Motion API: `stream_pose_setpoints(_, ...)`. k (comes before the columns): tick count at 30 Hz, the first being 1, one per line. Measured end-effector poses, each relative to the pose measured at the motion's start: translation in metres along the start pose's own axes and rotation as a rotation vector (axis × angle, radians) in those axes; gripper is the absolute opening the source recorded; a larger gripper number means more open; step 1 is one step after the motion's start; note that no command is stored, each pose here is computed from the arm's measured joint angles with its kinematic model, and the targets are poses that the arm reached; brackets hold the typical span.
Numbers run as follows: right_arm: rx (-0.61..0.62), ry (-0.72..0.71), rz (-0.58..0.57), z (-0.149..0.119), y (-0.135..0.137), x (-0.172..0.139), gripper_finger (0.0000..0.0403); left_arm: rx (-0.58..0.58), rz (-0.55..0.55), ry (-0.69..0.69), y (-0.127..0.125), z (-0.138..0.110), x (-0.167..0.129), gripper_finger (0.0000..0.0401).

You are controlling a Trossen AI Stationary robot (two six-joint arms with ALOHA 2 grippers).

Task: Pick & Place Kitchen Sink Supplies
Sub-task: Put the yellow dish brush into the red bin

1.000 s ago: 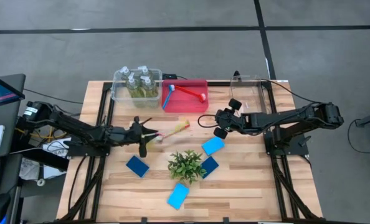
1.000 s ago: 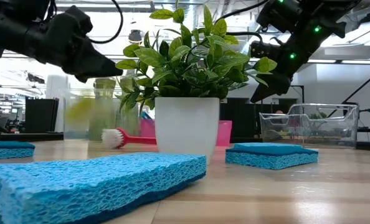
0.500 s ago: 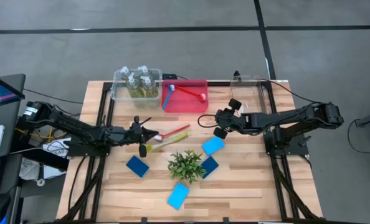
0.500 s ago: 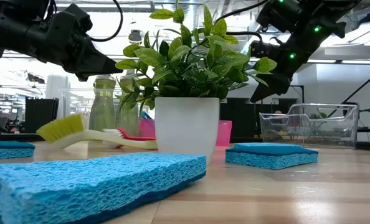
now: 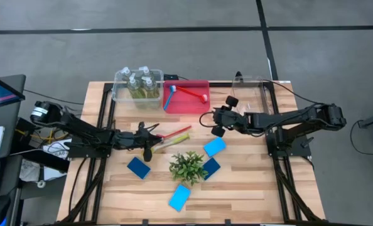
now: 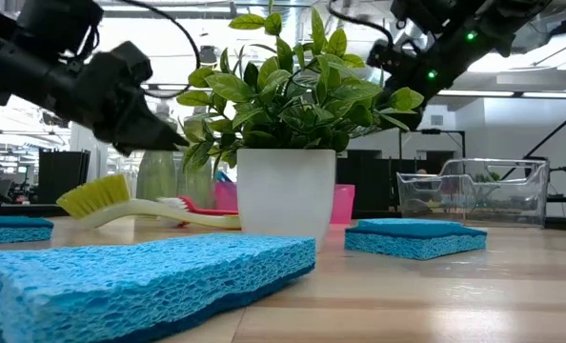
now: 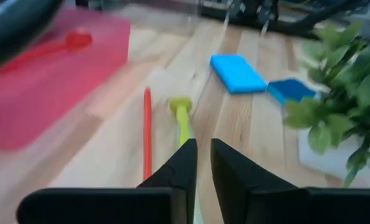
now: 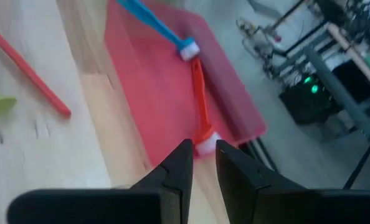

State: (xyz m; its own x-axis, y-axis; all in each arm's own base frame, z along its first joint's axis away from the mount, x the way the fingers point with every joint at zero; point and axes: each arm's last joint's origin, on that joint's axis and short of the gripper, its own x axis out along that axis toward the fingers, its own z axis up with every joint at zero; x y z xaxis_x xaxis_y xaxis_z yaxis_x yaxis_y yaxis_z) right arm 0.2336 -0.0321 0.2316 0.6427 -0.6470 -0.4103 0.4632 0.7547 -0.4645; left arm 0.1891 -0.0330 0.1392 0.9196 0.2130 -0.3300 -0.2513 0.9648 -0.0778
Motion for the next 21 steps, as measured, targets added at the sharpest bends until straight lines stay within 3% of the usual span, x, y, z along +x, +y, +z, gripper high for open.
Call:
stream_pose_setpoints(12,-0.015,0.016,0.006,-0.0018,0.0009,-0.0004,0.0063,-0.011,0.022,0.019,-0.0013,-0.0078,0.0069,0.0111)
stream_pose_setpoints(21,-0.002,0.016,0.006,-0.0018,0.0009,-0.0004,0.0063,-0.012,0.039,0.012,-0.0008,-0.0074,0.0069,0.0124)
